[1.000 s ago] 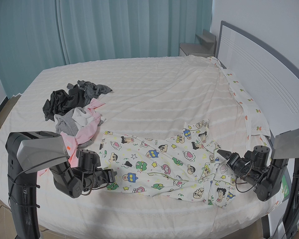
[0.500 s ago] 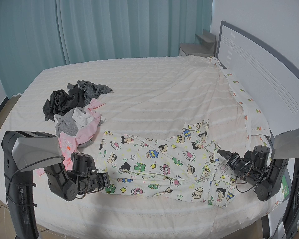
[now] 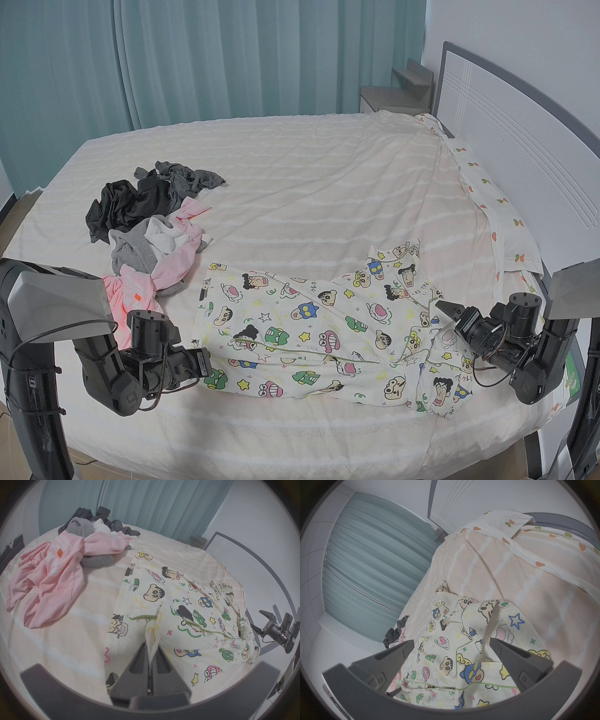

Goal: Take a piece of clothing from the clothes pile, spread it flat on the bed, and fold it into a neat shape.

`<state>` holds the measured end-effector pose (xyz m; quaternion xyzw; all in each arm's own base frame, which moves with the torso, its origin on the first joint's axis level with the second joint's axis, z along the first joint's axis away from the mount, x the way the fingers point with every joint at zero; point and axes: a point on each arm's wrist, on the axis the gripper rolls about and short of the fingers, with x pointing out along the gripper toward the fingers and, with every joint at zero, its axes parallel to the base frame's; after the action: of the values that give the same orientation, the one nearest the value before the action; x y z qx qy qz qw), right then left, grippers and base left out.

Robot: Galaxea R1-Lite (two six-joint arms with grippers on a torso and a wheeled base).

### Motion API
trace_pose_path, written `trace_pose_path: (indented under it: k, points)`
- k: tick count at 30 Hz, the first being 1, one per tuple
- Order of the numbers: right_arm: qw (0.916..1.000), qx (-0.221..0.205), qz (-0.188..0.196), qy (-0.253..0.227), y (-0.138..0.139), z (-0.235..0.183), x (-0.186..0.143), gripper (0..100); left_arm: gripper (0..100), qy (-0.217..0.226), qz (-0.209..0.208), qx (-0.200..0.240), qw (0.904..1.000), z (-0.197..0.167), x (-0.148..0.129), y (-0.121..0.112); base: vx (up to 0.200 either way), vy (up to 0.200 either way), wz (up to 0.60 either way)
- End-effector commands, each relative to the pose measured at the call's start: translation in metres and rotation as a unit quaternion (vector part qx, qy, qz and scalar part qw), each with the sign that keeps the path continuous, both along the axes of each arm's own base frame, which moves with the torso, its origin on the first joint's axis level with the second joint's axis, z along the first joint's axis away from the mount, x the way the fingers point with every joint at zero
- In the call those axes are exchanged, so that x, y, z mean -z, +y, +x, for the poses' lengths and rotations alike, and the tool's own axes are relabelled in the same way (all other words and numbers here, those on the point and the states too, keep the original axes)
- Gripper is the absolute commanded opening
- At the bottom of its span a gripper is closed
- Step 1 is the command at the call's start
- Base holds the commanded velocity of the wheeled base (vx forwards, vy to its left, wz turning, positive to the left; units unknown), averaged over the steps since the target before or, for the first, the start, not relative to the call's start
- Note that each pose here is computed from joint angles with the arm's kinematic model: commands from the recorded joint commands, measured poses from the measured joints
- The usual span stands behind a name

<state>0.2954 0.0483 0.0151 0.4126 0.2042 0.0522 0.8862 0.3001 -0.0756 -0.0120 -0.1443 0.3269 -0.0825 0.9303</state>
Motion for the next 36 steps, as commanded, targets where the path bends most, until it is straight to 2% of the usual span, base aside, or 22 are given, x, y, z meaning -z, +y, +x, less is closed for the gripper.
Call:
trace_pose_path:
  k: [1,14,15,25,29,36]
  points:
    - [1.0000,0.000,0.001,-0.007,0.000,0.000,-0.001,100,0,0.003,0.003,-0.004,1.0000,-0.010,-0.003,0.003,0.000,0.000,0.00]
    - [1.0000,-0.001,0.001,-0.006,0.000,0.000,-0.001,100,0,-0.021,0.007,-0.018,0.9996,-0.026,0.001,0.007,0.000,0.000,0.00]
    - [1.0000,-0.001,0.001,-0.006,0.000,0.000,-0.001,100,100,-0.018,0.008,-0.017,0.9997,-0.027,0.003,0.007,0.000,0.000,0.00]
    - [1.0000,-0.001,0.000,-0.004,0.000,-0.001,0.000,100,100,-0.014,0.008,-0.018,0.9997,-0.026,0.006,0.007,0.000,0.000,0.00]
    - [1.0000,-0.001,0.001,-0.004,0.000,-0.001,0.000,100,100,-0.038,-0.019,-0.027,0.9988,-0.015,0.003,0.005,0.000,0.000,0.00]
    - [1.0000,-0.001,0.001,-0.004,0.000,-0.001,0.000,100,100,-0.059,-0.021,-0.035,0.9974,0.012,0.009,0.005,0.000,0.000,0.00]
